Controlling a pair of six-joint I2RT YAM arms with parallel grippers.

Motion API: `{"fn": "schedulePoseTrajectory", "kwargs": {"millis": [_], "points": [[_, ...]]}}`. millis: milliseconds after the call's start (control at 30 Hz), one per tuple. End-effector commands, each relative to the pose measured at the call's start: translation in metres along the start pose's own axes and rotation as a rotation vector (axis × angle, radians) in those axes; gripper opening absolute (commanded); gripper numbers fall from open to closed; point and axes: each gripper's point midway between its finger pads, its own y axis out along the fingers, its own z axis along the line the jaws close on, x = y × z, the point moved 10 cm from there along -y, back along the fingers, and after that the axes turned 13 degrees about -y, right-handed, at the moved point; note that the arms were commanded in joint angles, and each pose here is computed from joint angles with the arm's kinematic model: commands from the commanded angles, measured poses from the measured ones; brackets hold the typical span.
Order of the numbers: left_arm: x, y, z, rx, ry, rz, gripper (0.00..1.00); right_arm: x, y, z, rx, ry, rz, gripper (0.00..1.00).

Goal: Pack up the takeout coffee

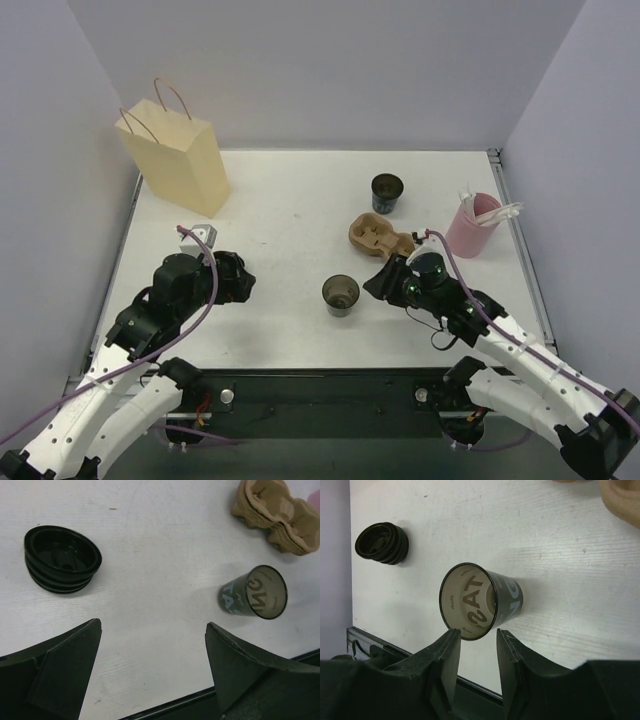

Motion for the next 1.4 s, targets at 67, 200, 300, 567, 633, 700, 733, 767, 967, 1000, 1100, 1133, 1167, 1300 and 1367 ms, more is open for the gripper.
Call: {"fn": "schedulePoseTrajectory", "kwargs": {"millis": [67,200,300,567,633,700,733,767,967,1000,1100,1133,1167,1300,1367], "points": [[0.018,0.004,0.009,0.278,-0.092,-0.131,0.93,0.006,-0.043,-0.001,-0.021,-0.137,-0.006,0.36],[0.025,0.024,0.017,0.493,-0.109,-0.129,0.88,0.003,-0.055,-0.002,0.015,-0.151,-0.016,0.36],[0.036,0.037,0.026,0.644,-0.202,-0.14,0.82,0.001,-0.062,-0.003,0.033,-0.16,-0.035,0.36],[0.05,0.068,0.05,0.661,-0.534,-0.158,0.62,0.002,-0.074,-0.005,0.049,-0.193,-0.075,0.36],[0.05,0.074,0.052,0.673,-0.547,-0.155,0.61,0.001,-0.074,-0.007,0.032,-0.206,-0.069,0.36],[0.051,0.08,0.052,0.664,-0.554,-0.163,0.61,0.0,-0.073,-0.008,0.025,-0.219,-0.062,0.36],[0.05,0.084,0.054,0.671,-0.554,-0.156,0.61,-0.001,-0.073,-0.009,0.024,-0.222,-0.061,0.36],[0.051,0.086,0.053,0.659,-0.554,-0.157,0.61,0.0,-0.072,-0.009,0.022,-0.225,-0.06,0.36],[0.049,0.1,0.058,0.667,-0.549,-0.149,0.61,-0.001,-0.07,-0.01,0.01,-0.247,-0.05,0.36],[0.048,0.101,0.059,0.672,-0.547,-0.148,0.61,0.0,-0.07,-0.01,0.007,-0.244,-0.053,0.36],[0.045,0.107,0.065,0.706,-0.529,-0.145,0.6,0.001,-0.069,-0.009,0.008,-0.251,-0.049,0.36],[0.045,0.107,0.065,0.713,-0.528,-0.144,0.6,0.001,-0.07,-0.009,0.008,-0.254,-0.051,0.36],[0.042,0.108,0.068,0.724,-0.525,-0.138,0.6,0.001,-0.07,-0.01,0.007,-0.255,-0.051,0.36],[0.037,0.114,0.071,0.721,-0.526,-0.13,0.57,0.002,-0.072,-0.01,0.003,-0.26,-0.055,0.36],[0.036,0.117,0.072,0.705,-0.52,-0.13,0.56,0.002,-0.072,-0.01,0.001,-0.262,-0.054,0.36]]}}
